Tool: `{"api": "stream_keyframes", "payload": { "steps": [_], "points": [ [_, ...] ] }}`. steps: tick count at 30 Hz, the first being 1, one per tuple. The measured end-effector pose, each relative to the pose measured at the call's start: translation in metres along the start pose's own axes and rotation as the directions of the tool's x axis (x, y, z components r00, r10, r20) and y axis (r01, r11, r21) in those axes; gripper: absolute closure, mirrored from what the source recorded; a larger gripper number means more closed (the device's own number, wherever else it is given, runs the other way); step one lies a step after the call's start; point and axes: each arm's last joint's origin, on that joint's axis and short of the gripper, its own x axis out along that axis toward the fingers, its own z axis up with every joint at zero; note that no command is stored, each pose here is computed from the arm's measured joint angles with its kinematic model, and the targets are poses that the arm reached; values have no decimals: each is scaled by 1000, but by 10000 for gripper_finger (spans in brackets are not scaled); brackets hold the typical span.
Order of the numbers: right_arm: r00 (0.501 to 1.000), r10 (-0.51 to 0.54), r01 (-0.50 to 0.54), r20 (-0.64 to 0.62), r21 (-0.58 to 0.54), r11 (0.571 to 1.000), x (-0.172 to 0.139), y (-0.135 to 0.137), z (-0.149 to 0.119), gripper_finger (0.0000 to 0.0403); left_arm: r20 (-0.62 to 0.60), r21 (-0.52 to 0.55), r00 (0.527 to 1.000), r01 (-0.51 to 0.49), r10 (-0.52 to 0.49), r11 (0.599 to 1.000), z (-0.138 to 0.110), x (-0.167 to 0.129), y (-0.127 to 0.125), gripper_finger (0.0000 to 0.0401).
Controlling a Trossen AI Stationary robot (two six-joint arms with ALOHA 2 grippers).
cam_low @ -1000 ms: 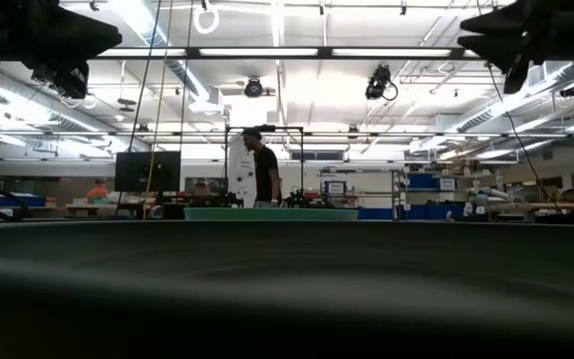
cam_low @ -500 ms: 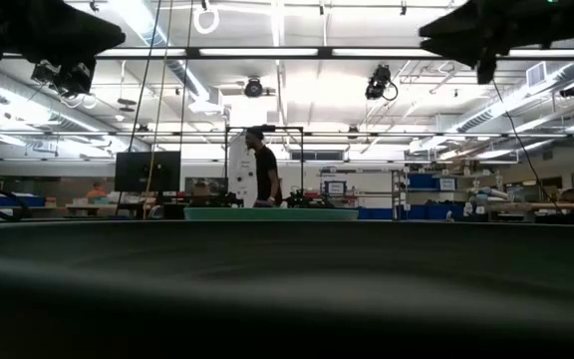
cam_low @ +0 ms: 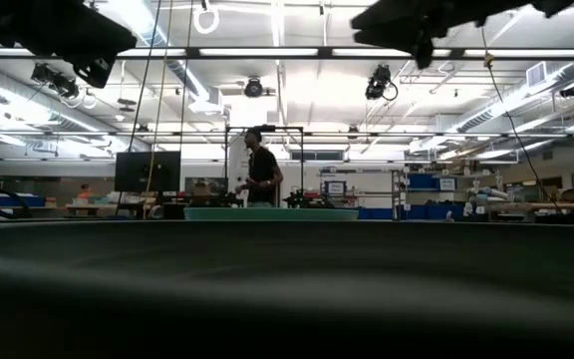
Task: Stack plastic plates
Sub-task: Stack the green plate on the blue plate
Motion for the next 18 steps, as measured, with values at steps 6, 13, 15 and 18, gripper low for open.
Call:
{"api": "stream_keyframes", "payload": {
  "steps": [6, 13, 15, 18],
  "points": [
    [994, 19, -23, -103, -46, 999, 33, 19, 2, 271, -71, 32, 997, 3, 0, 999, -9, 6, -2, 358],
    [967, 64, -88, -248, -89, 992, 69, 43, 2, 271, -120, 13, 992, 50, -48, 999, -14, 10, -5, 358],
    [957, 76, -107, -281, -98, 989, 79, 49, 3, 271, -131, 4, 990, 60, -59, 998, -15, 12, -5, 358],
    [937, 74, -116, -341, -103, 988, 91, 57, 4, 271, -143, -19, 988, 56, -58, 998, -17, 13, -5, 358]
  ]
}}
